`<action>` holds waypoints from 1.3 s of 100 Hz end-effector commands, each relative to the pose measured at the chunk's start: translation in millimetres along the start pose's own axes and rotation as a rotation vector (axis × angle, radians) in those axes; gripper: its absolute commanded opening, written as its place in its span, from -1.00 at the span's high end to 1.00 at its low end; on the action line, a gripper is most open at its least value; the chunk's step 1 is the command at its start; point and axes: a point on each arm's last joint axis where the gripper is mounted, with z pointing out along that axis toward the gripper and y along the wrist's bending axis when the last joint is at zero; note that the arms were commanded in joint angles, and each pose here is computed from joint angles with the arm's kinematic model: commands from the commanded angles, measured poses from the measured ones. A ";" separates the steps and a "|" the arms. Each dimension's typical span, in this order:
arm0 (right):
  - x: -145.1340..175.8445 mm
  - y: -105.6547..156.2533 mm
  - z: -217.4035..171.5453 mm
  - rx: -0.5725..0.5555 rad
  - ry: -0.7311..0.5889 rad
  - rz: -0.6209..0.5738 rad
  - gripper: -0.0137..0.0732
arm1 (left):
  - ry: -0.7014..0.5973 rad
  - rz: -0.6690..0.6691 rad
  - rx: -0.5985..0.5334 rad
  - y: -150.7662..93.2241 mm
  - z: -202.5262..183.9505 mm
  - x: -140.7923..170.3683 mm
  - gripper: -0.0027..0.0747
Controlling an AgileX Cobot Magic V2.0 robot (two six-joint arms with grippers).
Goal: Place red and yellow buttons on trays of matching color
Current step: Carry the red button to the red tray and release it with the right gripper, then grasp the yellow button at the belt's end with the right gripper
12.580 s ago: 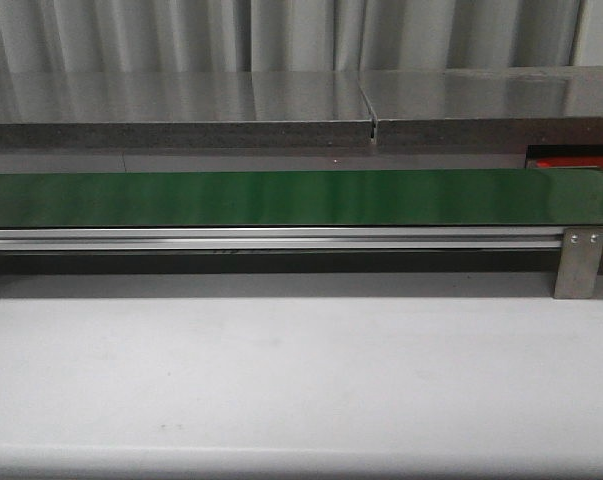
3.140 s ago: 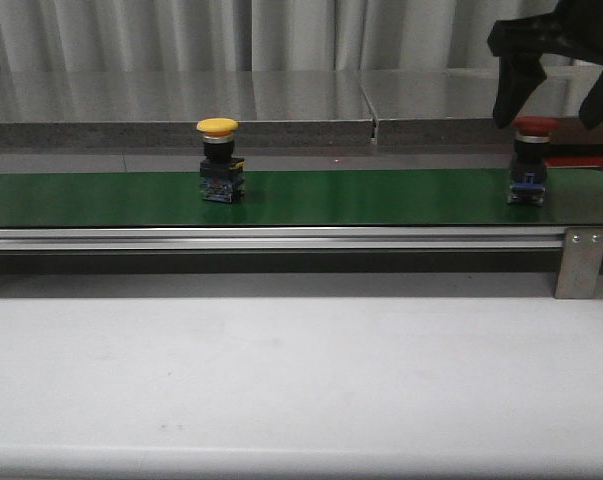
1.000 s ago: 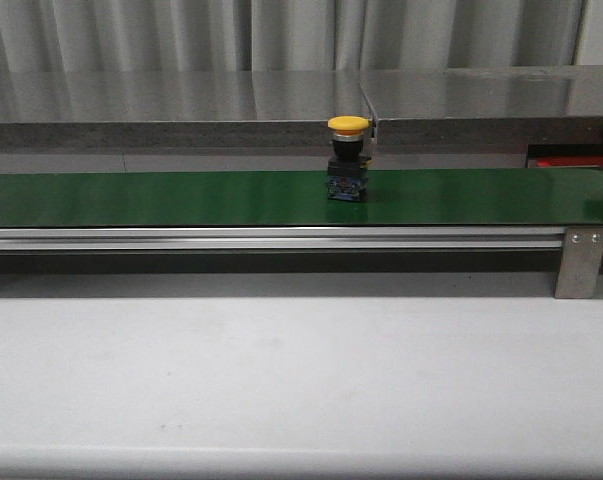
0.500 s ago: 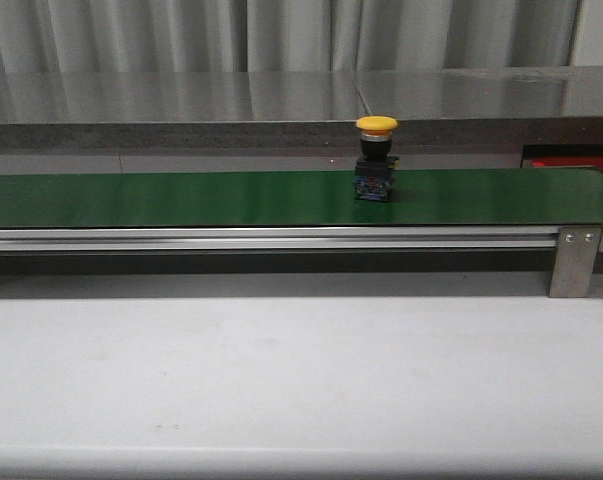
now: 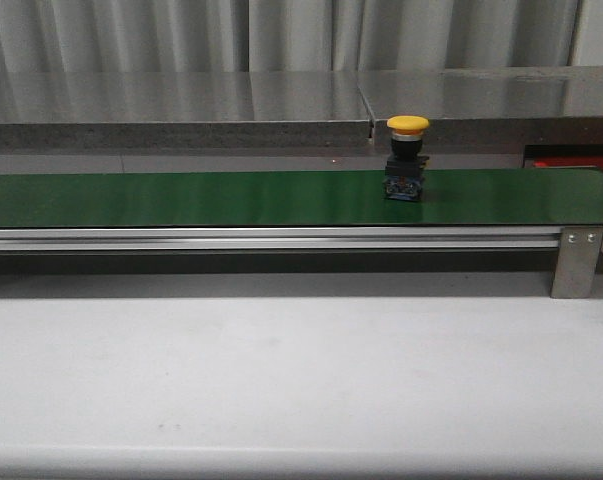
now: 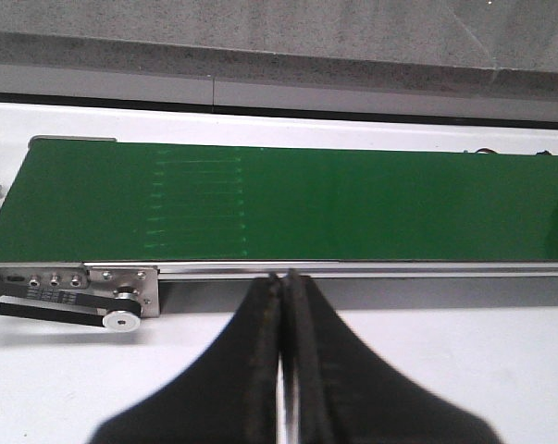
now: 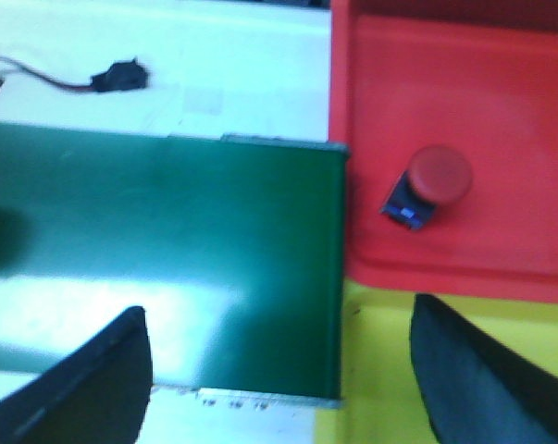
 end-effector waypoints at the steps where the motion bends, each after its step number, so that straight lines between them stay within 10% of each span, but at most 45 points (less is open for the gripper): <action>1: 1.9 12.7 -20.1 -0.024 -0.084 -0.024 -0.64 | -0.106 -0.013 -0.010 0.3 -4.4 -16.1 0.98; 49: -4.2 85.2 22.9 -0.167 -0.054 -0.168 -0.64 | -0.106 -0.013 -0.010 0.3 -4.4 -16.1 0.98; 91: -36.7 98.9 79.2 -0.179 0.016 -0.182 -0.62 | -0.106 -0.013 -0.010 0.3 -4.4 -16.1 0.98; 115: -34.4 100.3 95.6 -0.178 0.061 -0.184 0.15 | -0.106 -0.013 -0.010 0.3 -4.4 -16.1 0.98; 130: -39.9 95.4 87.8 -0.175 0.069 -0.177 0.26 | -0.106 -0.013 -0.010 0.3 -4.4 -16.1 0.98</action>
